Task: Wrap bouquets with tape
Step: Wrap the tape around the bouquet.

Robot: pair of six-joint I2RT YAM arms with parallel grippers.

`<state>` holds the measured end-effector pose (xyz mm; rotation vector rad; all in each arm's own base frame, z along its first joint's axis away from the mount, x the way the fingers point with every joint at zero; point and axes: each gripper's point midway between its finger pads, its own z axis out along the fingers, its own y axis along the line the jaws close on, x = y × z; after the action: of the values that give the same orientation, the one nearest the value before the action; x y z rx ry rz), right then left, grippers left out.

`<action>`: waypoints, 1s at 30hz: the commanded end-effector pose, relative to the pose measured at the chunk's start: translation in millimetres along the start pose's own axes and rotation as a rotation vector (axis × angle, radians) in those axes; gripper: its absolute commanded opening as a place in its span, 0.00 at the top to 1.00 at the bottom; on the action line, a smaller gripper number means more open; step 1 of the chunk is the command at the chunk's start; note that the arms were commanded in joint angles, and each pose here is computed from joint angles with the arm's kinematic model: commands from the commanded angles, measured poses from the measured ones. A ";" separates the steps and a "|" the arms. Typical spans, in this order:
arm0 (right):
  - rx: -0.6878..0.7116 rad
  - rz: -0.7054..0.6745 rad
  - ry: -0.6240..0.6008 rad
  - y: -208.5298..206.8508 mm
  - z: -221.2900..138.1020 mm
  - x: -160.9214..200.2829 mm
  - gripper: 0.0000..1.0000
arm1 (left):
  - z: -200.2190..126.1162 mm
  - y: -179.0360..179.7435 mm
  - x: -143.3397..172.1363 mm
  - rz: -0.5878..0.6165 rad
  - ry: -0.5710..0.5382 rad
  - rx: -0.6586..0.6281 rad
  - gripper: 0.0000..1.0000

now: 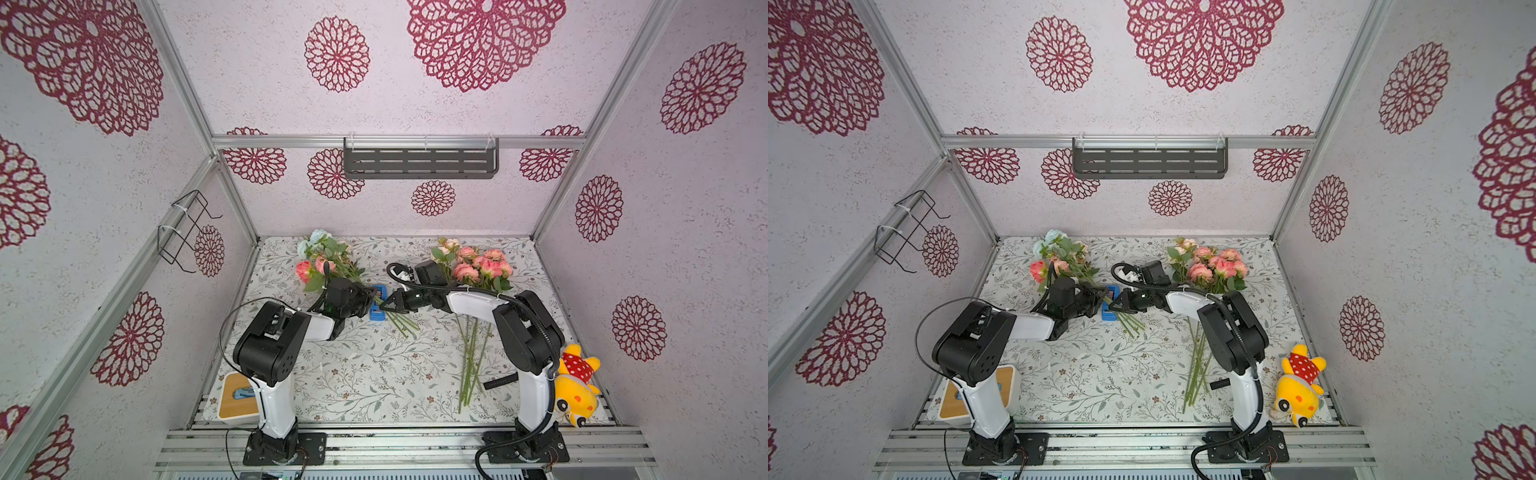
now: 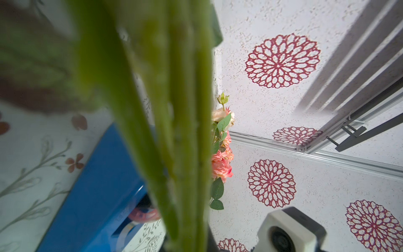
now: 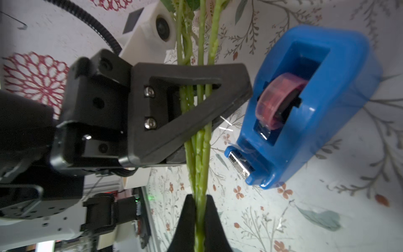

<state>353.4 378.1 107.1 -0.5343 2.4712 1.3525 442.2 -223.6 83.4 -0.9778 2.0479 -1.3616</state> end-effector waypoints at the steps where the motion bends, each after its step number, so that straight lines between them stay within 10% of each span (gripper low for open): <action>1: 0.260 -0.104 0.041 -19.8 -14.0 10.6 1.00 | 0.3 -31.1 3.0 0.050 0.003 0.107 1.00; 7: 0.431 -0.269 0.008 -11.7 -18.2 3.7 1.00 | 1.7 -15.0 6.7 0.047 0.026 0.028 0.63; 11: 0.520 -0.404 0.004 6.0 -15.9 0.1 1.00 | 5.8 -7.5 8.4 0.032 0.038 -0.011 0.59; 19: 0.593 -0.485 0.026 6.9 -5.5 5.6 1.00 | 8.8 -11.7 13.1 0.034 0.053 -0.019 0.99; 23: 0.545 -0.457 0.013 10.8 -4.1 4.4 1.00 | 8.4 -16.1 12.4 0.041 0.052 -0.014 1.00; 30: 0.189 -0.114 -0.019 21.3 -18.1 -3.9 0.52 | 6.3 -27.9 10.7 0.064 0.034 0.046 1.00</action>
<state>345.3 370.1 93.5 -0.7420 2.4995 0.7275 439.0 -232.3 75.6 -0.9722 2.1364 -1.3228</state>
